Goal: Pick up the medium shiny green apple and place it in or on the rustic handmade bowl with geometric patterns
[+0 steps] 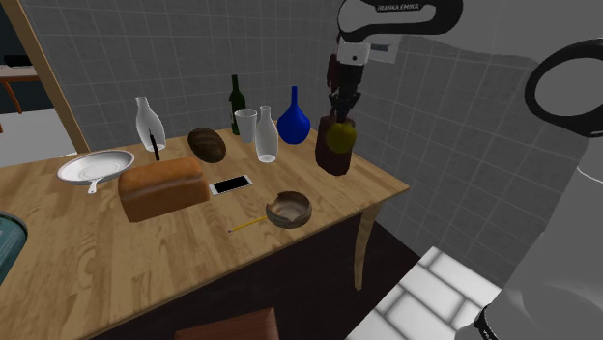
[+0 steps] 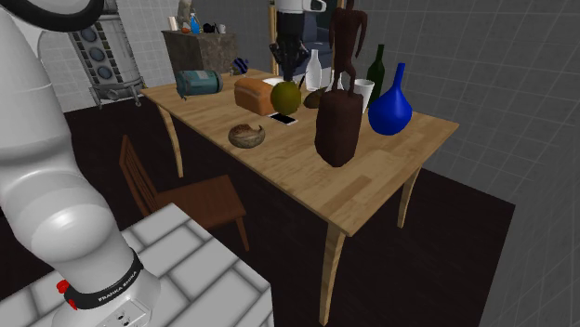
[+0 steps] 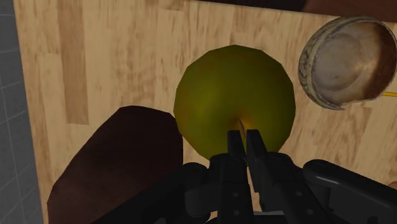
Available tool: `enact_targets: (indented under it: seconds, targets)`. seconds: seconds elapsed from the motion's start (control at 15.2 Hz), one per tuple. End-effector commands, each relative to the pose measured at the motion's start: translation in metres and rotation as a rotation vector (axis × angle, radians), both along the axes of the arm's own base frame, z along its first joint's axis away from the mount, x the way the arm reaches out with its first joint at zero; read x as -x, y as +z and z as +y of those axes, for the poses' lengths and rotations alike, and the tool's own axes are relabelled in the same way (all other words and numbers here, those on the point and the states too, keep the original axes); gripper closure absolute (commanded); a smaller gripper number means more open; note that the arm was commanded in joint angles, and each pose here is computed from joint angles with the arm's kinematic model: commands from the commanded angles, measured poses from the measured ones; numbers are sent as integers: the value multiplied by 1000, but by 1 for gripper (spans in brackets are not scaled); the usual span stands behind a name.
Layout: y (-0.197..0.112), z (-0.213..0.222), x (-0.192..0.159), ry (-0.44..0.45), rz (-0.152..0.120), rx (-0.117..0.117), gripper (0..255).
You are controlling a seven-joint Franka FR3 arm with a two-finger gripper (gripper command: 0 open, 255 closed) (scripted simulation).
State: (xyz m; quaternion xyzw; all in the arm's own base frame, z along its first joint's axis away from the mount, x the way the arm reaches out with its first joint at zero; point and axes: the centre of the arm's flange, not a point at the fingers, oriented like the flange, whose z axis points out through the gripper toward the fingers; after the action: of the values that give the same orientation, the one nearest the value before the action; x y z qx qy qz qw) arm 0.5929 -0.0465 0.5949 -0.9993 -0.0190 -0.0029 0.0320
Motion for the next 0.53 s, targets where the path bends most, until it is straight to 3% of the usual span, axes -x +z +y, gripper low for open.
enact_targets:
  seconds: [0.0, 0.46]
  targets:
    - [4, 27, -1, -2, 0, 0, 255]
    - [23, 118, 0, -2, 0, 0, 255]
